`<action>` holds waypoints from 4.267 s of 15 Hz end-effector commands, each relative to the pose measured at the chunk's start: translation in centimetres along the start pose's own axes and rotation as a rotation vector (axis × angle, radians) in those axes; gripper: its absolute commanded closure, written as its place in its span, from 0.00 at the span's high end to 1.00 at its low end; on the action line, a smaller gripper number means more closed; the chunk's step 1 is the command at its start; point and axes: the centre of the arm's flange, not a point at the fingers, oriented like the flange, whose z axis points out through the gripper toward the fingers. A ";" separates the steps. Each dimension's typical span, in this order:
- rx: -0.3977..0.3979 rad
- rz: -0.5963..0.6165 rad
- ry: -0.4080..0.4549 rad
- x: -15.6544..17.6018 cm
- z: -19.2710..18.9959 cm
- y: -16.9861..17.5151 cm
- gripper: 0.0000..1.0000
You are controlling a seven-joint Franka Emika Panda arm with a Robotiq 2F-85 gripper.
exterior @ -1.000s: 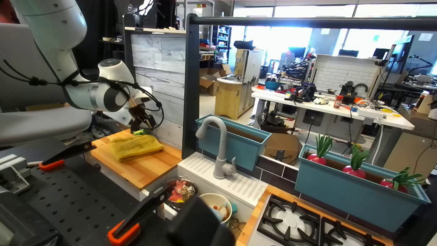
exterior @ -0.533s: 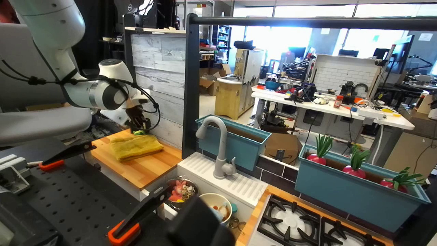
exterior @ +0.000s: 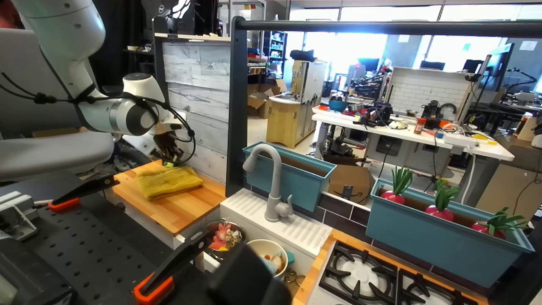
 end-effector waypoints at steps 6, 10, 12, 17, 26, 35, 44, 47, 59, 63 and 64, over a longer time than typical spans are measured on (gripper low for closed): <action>-0.129 0.124 -0.357 1.7 -12.2 6.9 0.02; -0.338 0.190 -0.430 -0.3 -15.0 14.3 0.02; -0.443 0.168 -0.370 -1.6 -15.3 17.7 0.02; -0.642 0.126 -0.208 -3.6 -13.7 24.3 0.02; -0.484 0.328 -0.034 -3.3 -12.3 23.6 0.64; -0.120 0.298 -0.007 1.7 -13.0 12.8 1.00; -0.058 0.045 -0.178 -2.0 -8.9 4.4 1.00; -0.063 -0.019 -0.173 -3.4 -7.2 4.8 1.00; -0.074 0.032 -0.243 -6.6 -1.9 5.5 1.00; 0.008 0.075 -0.377 -10.1 0.5 3.7 1.00; 0.021 0.067 -0.380 -10.4 0.8 3.0 1.00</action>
